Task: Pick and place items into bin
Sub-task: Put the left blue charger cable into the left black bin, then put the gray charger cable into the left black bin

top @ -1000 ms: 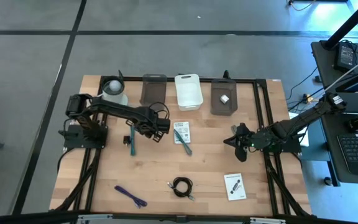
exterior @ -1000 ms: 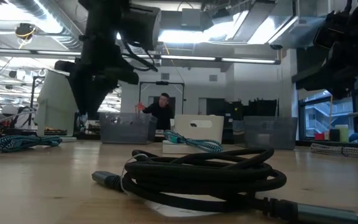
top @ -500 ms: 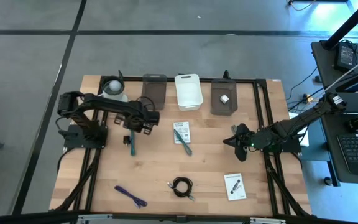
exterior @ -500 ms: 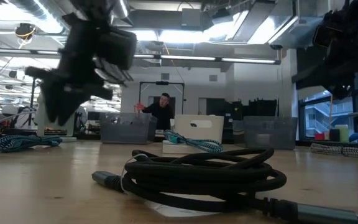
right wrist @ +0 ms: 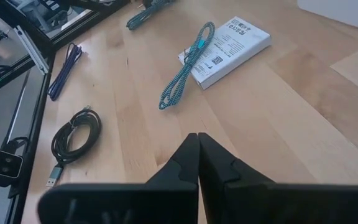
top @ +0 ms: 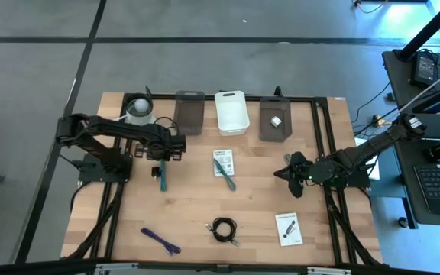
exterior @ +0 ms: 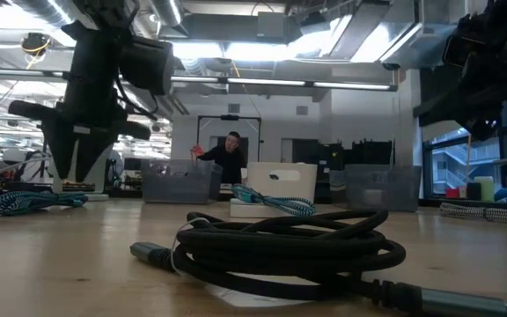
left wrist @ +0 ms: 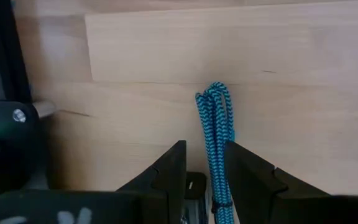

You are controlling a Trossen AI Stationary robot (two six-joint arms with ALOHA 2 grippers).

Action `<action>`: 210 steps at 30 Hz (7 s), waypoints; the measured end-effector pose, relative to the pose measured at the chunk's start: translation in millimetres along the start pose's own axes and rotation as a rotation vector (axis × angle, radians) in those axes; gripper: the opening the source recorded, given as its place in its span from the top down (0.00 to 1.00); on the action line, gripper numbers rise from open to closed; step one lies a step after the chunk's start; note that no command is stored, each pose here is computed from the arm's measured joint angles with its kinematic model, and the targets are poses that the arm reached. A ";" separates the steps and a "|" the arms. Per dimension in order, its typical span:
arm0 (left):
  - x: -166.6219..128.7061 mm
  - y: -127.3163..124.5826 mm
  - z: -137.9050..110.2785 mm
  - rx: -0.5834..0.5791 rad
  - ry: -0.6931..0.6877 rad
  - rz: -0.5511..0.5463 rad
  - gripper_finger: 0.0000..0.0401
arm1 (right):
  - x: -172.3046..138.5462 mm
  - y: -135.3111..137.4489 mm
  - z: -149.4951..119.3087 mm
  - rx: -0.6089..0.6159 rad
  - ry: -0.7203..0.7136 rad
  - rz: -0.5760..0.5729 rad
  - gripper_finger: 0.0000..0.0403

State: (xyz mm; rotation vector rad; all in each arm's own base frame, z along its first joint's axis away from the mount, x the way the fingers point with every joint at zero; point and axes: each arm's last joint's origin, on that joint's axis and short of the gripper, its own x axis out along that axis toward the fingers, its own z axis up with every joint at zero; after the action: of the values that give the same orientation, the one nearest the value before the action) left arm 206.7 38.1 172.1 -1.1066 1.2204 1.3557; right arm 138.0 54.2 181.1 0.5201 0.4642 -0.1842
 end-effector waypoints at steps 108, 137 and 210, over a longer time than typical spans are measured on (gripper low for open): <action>-39.7 -63.4 239.8 0.237 -0.220 -0.409 0.89 | 7.9 -19.9 23.9 0.147 -0.191 -0.175 1.00; -82.9 -53.6 227.7 0.235 -0.367 -0.457 0.63 | 7.9 -19.9 23.7 0.143 -0.188 -0.175 0.98; -75.0 32.1 -61.0 1.291 -1.029 -1.071 0.99 | -0.1 32.4 91.3 0.099 0.002 -0.327 1.00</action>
State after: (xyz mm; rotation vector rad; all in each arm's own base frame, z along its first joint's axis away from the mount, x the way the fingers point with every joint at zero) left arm 185.3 -29.9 244.9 0.0553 0.3320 0.0270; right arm 181.7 34.6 265.3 0.5391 0.5423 -0.5230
